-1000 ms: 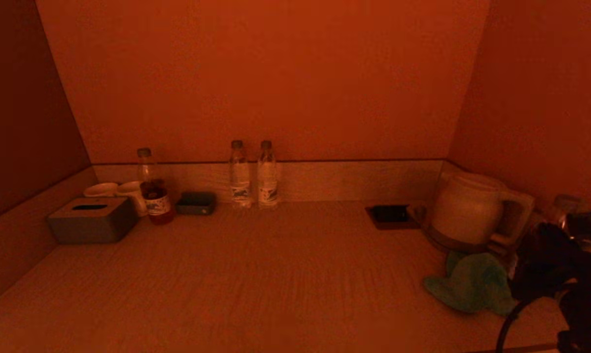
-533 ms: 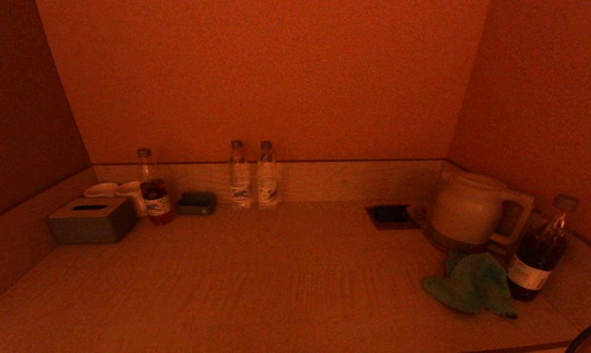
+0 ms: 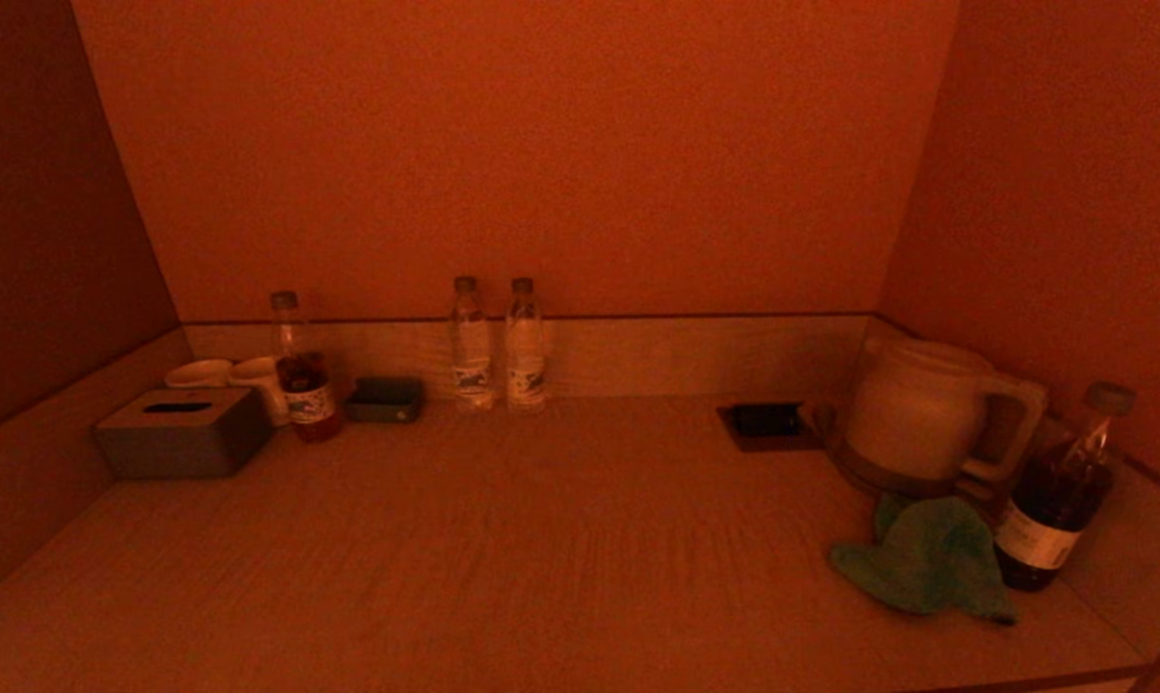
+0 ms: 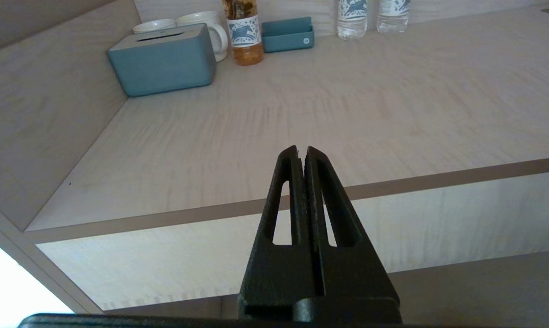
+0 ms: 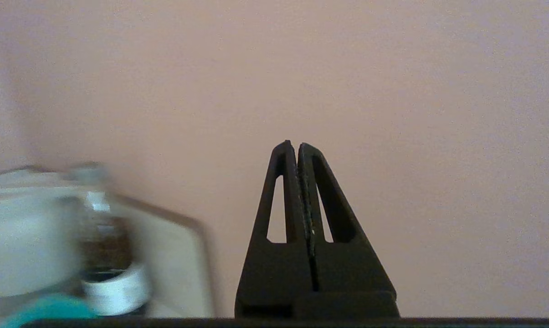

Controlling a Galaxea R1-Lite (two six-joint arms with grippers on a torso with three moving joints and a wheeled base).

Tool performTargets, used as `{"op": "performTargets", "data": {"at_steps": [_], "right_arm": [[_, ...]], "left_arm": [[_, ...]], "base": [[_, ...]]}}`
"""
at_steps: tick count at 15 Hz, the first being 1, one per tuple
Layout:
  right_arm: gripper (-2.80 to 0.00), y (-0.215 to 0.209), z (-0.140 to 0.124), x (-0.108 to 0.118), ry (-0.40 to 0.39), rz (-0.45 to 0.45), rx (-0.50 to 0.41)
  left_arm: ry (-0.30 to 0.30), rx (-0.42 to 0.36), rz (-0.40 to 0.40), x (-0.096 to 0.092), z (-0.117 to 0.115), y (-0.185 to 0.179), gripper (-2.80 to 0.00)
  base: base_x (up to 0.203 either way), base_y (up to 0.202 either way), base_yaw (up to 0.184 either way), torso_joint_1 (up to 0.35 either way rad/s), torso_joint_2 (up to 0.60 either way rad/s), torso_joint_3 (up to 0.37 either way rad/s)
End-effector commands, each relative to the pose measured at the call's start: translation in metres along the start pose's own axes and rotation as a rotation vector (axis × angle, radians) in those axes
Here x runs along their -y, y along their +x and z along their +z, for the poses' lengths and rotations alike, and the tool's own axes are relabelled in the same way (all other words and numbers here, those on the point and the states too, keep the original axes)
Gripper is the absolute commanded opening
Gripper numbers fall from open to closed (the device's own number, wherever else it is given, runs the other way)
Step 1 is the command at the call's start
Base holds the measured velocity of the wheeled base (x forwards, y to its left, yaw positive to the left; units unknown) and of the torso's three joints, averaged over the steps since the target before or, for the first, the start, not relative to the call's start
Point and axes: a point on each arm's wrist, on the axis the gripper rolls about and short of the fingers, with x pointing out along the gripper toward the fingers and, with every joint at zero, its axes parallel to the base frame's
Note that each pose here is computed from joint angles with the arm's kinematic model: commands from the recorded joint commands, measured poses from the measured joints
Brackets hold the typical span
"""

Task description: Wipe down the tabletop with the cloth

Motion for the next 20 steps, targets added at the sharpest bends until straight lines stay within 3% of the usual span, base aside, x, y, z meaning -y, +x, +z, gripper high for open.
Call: {"op": "performTargets", "data": {"at_steps": [1,4,8,13,17,19,20], "right_arm": [[-2.80,-0.012,-0.016,0.007,-0.100,0.023,-0.069],[-2.80,-0.023,-0.019,0.017,-0.059,0.101,-0.030],[-2.80,-0.038,-0.029,0.028,-0.041,0.285,0.024],[-2.80,-0.048,-0.029,0.036,-0.063,0.464,-0.001],[-2.80,-0.054,-0.033,0.032,-0.080,0.762,-0.030],[-2.80,-0.054,-0.033,0.032,-0.072,0.774,-0.037],[-2.80,-0.057,-0.038,0.031,-0.044,0.844,-0.091]], "left_arm": [[0.001,0.000,-0.002,0.000,0.000,0.000,-2.80],[0.001,0.000,0.000,0.000,0.000,0.000,-2.80],[-0.001,0.000,-0.002,0.000,0.000,0.000,-2.80],[0.001,0.000,0.000,0.000,0.000,0.000,-2.80],[-0.001,0.000,0.000,0.000,0.000,0.000,-2.80],[0.001,0.000,0.000,0.000,0.000,0.000,-2.80],[0.001,0.000,0.000,0.000,0.000,0.000,-2.80]], "base": [[0.000,0.000,0.000,0.000,0.00,0.000],[0.000,0.000,0.000,0.000,0.00,0.000],[0.000,0.000,0.000,0.000,0.00,0.000],[0.000,0.000,0.000,0.000,0.00,0.000],[0.000,0.000,0.000,0.000,0.00,0.000],[0.000,0.000,0.000,0.000,0.00,0.000],[0.000,0.000,0.000,0.000,0.00,0.000]]}}
